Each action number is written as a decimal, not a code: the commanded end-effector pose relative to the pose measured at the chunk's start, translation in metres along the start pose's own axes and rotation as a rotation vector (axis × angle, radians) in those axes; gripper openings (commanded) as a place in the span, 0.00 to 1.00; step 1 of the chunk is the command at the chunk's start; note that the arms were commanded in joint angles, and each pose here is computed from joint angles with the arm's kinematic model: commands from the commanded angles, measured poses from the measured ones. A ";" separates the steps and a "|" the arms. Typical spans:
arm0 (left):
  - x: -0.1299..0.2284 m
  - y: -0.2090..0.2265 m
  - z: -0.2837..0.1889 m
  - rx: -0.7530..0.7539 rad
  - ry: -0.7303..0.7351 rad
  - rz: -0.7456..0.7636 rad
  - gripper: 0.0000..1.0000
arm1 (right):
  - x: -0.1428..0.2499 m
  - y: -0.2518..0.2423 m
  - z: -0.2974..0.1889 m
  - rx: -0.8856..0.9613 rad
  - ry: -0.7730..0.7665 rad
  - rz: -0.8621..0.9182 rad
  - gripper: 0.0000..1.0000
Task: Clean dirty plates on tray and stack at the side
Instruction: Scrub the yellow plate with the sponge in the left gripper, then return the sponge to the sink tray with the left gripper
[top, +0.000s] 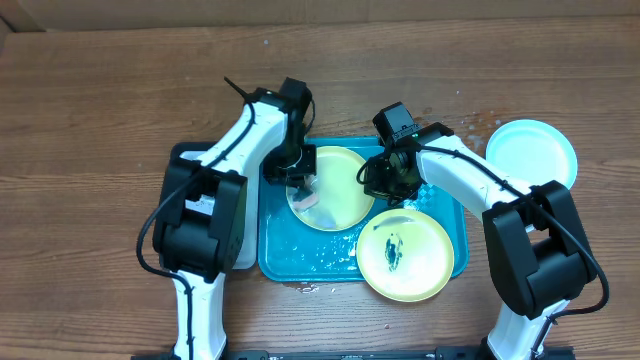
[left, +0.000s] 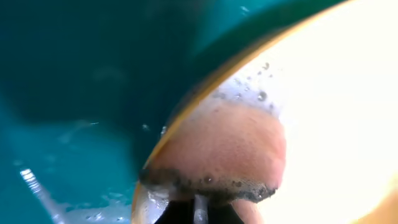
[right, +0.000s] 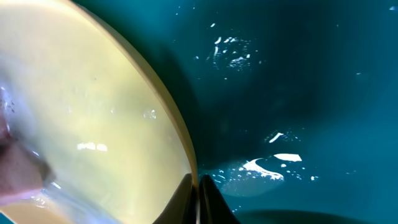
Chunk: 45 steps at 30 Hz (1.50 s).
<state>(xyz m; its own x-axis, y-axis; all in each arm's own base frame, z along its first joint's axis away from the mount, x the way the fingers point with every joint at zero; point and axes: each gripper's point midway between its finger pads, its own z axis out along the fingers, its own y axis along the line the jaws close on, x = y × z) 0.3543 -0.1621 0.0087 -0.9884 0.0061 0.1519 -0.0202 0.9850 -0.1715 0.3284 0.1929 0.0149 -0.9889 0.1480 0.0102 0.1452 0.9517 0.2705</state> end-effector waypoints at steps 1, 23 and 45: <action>0.030 -0.033 0.027 0.189 0.155 0.122 0.04 | -0.009 -0.005 -0.005 0.023 -0.036 0.007 0.04; 0.024 0.005 -0.109 -0.050 -0.242 -0.045 0.04 | -0.008 -0.004 -0.005 0.018 -0.029 0.002 0.04; 0.070 0.104 -0.141 -0.413 -0.166 -0.259 0.04 | -0.023 0.042 -0.074 -0.166 -0.159 -0.174 0.04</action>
<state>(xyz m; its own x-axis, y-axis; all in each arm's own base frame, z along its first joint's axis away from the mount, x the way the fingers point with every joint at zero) 0.3012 -0.0395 0.1342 -0.9714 -0.2376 0.0061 -0.2286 0.9412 0.2487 0.3411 0.2044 0.0548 -0.9946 0.0376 -0.0966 0.0010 0.9352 0.3542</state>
